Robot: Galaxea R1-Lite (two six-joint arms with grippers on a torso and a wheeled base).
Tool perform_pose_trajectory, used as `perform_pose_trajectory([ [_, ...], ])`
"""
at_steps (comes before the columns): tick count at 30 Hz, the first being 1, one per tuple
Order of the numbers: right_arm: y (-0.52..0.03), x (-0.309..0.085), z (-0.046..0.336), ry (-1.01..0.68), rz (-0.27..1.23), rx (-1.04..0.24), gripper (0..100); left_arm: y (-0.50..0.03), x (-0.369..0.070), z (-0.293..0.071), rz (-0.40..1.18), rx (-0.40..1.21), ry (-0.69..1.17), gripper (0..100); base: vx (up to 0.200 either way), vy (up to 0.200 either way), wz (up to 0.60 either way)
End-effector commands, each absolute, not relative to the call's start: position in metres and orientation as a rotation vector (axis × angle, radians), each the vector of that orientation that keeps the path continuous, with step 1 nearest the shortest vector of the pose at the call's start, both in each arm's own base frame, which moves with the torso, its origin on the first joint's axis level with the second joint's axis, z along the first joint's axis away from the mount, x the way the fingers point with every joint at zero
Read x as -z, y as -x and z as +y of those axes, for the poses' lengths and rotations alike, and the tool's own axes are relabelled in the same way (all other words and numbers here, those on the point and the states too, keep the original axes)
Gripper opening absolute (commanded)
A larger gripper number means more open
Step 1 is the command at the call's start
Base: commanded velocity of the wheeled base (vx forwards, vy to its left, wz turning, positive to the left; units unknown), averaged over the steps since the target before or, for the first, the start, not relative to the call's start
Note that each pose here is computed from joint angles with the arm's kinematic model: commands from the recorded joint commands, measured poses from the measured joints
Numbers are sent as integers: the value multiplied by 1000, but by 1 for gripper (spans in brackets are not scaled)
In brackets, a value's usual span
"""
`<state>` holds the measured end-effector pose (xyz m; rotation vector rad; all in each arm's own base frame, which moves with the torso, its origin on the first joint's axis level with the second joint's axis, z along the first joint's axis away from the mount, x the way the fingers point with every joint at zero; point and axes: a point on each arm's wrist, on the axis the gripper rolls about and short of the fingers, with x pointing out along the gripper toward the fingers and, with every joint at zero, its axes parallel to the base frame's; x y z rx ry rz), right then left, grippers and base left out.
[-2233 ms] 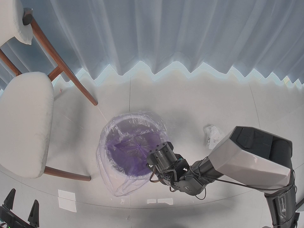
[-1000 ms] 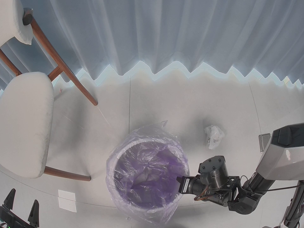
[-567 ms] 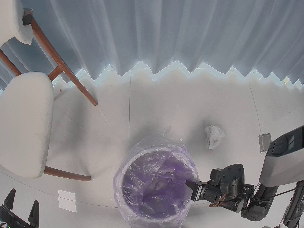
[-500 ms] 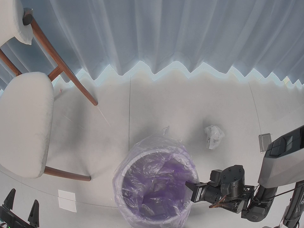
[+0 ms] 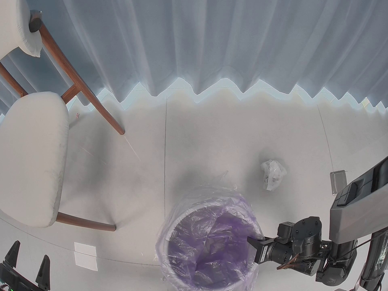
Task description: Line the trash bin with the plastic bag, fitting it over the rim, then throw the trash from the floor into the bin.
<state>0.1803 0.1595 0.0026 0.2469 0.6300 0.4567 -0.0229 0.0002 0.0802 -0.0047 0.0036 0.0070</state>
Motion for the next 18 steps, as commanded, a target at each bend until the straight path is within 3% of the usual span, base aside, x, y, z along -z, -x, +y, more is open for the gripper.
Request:
perform_pose_trajectory([
  [1, -187, 1, 156, -240, 622, -433, 0, 23, -76, 0, 0, -8, 8, 100, 0, 0, 0],
  [14, -191, -4, 158, -238, 585, -445, 0, 23, -79, 0, -31, 2, 17, 100, 0, 0, 0],
  [15, -192, -10, 160, -245, 559, -456, 0, 32, -117, 0, -252, 22, 80, 100, 0, 0, 0],
  [16, -193, -13, 161, -246, 546, -464, 0, 36, -146, 1, -351, 49, 120, 100, 0, 0, 0],
  [18, -196, -16, 167, -227, 512, -487, 0, 32, -180, 3, -343, 122, 146, 100, 0, 0, 0],
])
